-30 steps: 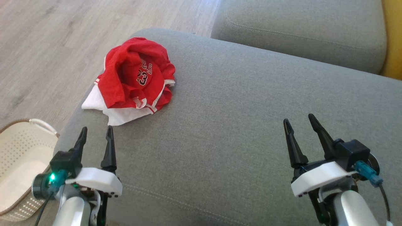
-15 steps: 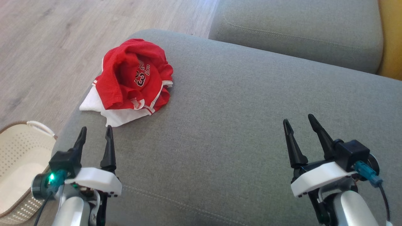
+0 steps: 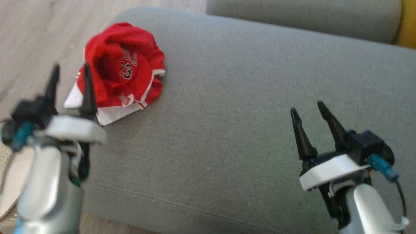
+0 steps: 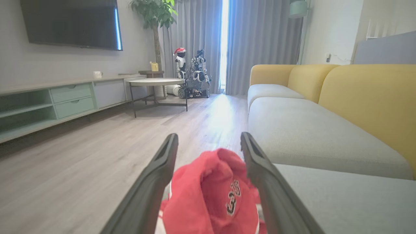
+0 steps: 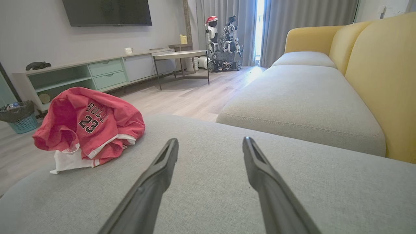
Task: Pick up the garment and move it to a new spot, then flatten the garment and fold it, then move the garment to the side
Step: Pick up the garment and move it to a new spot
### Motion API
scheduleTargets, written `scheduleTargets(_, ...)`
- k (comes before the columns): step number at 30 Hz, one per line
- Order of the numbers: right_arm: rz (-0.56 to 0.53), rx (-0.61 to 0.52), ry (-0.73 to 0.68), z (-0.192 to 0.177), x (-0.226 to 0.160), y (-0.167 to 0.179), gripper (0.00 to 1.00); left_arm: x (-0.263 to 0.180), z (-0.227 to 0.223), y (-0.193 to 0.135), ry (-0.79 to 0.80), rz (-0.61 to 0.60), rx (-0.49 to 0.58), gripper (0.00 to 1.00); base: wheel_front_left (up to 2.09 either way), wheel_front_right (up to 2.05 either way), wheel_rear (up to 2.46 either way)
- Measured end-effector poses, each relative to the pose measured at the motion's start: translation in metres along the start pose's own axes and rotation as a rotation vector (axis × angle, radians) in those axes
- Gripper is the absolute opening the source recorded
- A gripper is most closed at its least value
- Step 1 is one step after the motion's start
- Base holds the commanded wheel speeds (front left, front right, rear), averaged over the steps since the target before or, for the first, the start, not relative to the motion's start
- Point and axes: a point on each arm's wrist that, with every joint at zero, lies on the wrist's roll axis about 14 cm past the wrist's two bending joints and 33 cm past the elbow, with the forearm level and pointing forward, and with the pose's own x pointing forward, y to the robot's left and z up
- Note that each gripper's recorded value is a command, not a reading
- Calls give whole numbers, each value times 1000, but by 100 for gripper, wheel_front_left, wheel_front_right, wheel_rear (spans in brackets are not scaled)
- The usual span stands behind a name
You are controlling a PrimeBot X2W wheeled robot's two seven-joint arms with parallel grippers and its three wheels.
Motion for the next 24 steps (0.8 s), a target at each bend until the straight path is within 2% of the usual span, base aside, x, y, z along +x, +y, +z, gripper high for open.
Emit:
scheduleTargets(5,-32,-6,13,-7,9,-21,100,46,4,-9,-10,-42,42,100,0,0,0)
scheduleTargets(10,-71,15,50,-24,11,-40,100,70,-42,-13,150,-50,53,100,0,0,0)
scheduleTargets(17,-92,21,70,-36,19,-53,100,73,-114,20,407,38,85,100,0,0,0)
scheduleTargets(22,-95,31,88,-45,21,-56,100,69,-143,25,541,51,74,100,0,0,0)
scheduleTargets(23,-94,32,90,-46,21,-56,100,68,-145,25,557,51,72,78,0,0,0)
scheduleTargets(24,-94,32,91,-46,21,-56,100,68,-147,25,565,47,70,31,0,0,0)
